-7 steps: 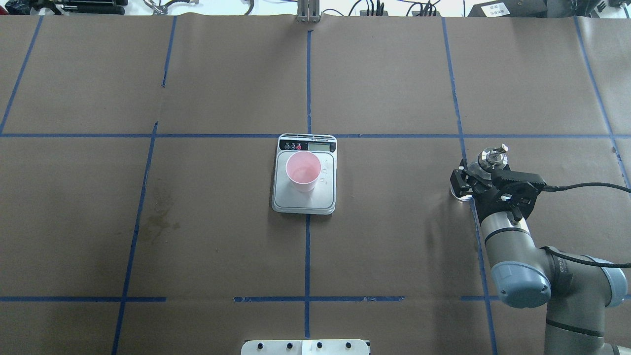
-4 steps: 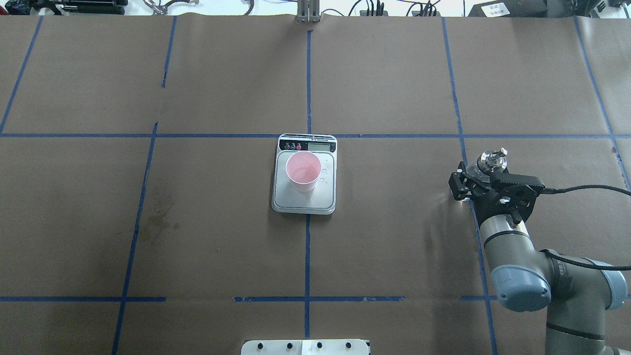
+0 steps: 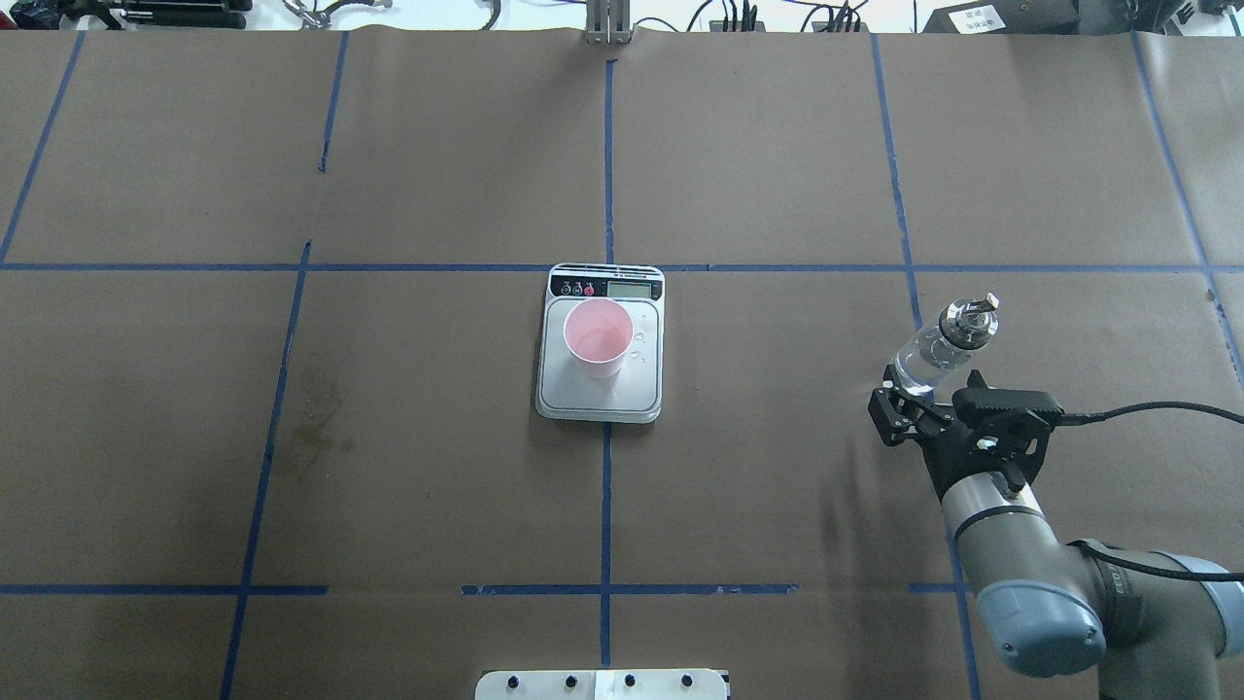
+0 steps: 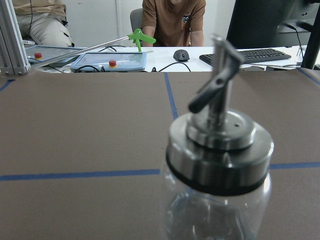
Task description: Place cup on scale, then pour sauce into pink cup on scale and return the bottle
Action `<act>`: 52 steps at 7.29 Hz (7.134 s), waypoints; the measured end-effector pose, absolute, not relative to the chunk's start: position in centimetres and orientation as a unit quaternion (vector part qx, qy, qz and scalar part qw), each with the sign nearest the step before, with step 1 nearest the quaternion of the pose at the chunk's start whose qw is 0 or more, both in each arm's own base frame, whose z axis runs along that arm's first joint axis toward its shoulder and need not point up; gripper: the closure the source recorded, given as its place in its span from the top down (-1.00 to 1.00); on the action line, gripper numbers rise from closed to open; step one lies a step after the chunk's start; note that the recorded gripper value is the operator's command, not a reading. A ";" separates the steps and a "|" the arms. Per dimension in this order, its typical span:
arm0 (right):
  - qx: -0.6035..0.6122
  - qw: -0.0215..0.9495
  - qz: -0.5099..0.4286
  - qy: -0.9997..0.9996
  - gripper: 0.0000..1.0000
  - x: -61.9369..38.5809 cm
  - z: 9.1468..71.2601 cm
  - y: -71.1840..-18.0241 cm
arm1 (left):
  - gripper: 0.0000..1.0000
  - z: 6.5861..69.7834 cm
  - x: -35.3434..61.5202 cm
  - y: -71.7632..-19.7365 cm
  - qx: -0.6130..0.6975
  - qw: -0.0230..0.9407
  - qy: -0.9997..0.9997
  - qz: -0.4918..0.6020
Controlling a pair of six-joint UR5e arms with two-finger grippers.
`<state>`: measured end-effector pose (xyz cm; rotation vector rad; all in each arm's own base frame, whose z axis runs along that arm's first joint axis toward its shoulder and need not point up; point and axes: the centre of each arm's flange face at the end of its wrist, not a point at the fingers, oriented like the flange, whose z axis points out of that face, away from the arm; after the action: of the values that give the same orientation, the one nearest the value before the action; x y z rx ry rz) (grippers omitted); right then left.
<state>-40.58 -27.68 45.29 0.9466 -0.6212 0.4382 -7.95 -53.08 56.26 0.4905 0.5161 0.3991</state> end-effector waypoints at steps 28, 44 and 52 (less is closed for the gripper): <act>0.134 0.913 -0.165 -0.347 1.00 7.3 60.7 -44.2 | 1.00 66.0 -7.0 -44.8 0.132 0.920 0.327 0.169; 0.023 0.929 -0.021 -0.369 1.00 6.4 60.5 -49.0 | 1.00 67.1 -6.9 -44.9 0.065 0.927 0.341 0.143; 0.068 0.926 -0.030 -0.371 1.00 6.3 64.3 -50.5 | 1.00 65.4 -7.0 -45.9 0.087 0.931 0.348 0.063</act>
<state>6.27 -50.53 64.31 0.1388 -0.7618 -0.0619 -6.96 -45.87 65.45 0.1789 0.7125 0.1295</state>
